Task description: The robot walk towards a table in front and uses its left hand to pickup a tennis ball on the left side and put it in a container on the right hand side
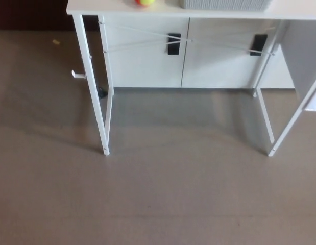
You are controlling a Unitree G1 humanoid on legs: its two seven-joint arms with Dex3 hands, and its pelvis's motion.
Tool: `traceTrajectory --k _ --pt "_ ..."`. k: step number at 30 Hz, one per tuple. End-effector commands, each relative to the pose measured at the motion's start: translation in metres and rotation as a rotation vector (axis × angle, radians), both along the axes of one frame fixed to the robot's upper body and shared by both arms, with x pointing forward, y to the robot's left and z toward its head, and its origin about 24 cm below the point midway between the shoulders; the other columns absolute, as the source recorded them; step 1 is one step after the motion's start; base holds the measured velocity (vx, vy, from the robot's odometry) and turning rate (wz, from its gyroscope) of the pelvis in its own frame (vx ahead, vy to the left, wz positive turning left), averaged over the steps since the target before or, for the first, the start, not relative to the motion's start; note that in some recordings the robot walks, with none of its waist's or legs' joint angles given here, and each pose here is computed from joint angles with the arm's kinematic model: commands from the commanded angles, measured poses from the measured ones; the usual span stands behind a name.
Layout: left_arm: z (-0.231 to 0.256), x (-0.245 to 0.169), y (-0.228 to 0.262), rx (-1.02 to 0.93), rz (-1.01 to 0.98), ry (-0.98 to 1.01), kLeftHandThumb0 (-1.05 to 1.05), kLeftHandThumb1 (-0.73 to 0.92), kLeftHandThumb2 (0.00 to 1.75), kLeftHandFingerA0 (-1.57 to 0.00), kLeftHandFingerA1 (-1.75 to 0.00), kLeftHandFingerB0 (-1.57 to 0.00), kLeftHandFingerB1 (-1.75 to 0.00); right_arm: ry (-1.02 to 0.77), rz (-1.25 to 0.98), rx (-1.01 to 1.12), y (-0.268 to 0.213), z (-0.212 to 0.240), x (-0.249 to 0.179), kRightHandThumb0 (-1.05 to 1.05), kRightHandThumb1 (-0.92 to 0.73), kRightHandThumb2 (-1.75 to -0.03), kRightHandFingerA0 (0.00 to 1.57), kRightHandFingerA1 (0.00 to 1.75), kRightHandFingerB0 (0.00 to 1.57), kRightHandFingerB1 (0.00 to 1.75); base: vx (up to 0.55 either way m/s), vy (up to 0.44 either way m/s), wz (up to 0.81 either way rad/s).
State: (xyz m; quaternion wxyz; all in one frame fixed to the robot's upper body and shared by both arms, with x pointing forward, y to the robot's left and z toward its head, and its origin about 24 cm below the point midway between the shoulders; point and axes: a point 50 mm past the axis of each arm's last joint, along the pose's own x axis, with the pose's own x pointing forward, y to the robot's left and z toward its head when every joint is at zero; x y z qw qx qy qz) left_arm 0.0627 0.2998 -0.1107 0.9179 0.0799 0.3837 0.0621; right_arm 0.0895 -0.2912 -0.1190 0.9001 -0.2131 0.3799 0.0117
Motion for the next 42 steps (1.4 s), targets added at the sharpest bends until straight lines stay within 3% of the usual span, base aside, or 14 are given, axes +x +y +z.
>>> traceTrajectory --k 1,11,33,34,37,38,42 --pt "0.0026 0.0022 0.0002 0.026 -0.018 -0.015 -0.22 0.50 0.56 -0.64 -0.64 -0.48 -0.42 -0.003 -0.010 -0.019 -0.0062 0.0023 -0.0001 -0.15 -0.41 -0.87 0.61 0.75 0.25 0.55 0.15 -0.101 0.13" --pt "0.0016 0.0008 0.0005 0.026 -0.022 -0.011 -0.23 0.50 0.56 -0.64 -0.66 -0.47 -0.42 0.010 -0.003 -0.027 -0.0061 0.0016 -0.0005 -0.17 -0.42 -0.88 0.56 0.72 0.24 0.54 0.26 -0.145 0.09" --pt "0.0022 0.0014 -0.0003 0.051 -0.050 -0.004 -0.26 0.52 0.56 -0.64 -0.63 -0.48 -0.40 0.014 0.024 -0.034 -0.0062 0.0022 -0.0001 -0.19 -0.42 -0.87 0.57 0.73 0.27 0.55 0.23 0.056 -0.02" --pt "0.0020 0.0013 -0.0001 0.048 -0.047 -0.002 -0.25 0.52 0.56 -0.64 -0.64 -0.47 -0.40 0.014 0.023 -0.034 -0.0061 0.0021 -0.0001 -0.22 -0.61 -0.57 0.60 0.68 0.38 0.44 0.32 0.052 0.27" --pt "0.0017 0.0015 0.0009 0.043 -0.039 -0.003 -0.26 0.51 0.56 -0.64 -0.65 -0.47 -0.41 0.015 0.017 -0.035 -0.0054 0.0016 0.0006 -0.21 -0.61 -0.57 0.60 0.68 0.39 0.45 0.30 0.060 0.15" --pt "0.0016 0.0020 0.0000 0.041 -0.033 -0.005 -0.23 0.51 0.57 -0.65 -0.65 -0.48 -0.42 0.013 0.026 -0.036 -0.0057 0.0020 0.0009 -0.18 -0.42 -0.88 0.57 0.73 0.28 0.56 0.25 -0.095 0.05" --pt "0.0016 0.0021 0.0000 0.041 -0.030 -0.008 -0.22 0.49 0.57 -0.65 -0.66 -0.48 -0.43 0.016 0.028 -0.035 -0.0053 0.0018 0.0007 -0.18 -0.43 -0.88 0.57 0.73 0.27 0.55 0.18 -0.063 -0.07"
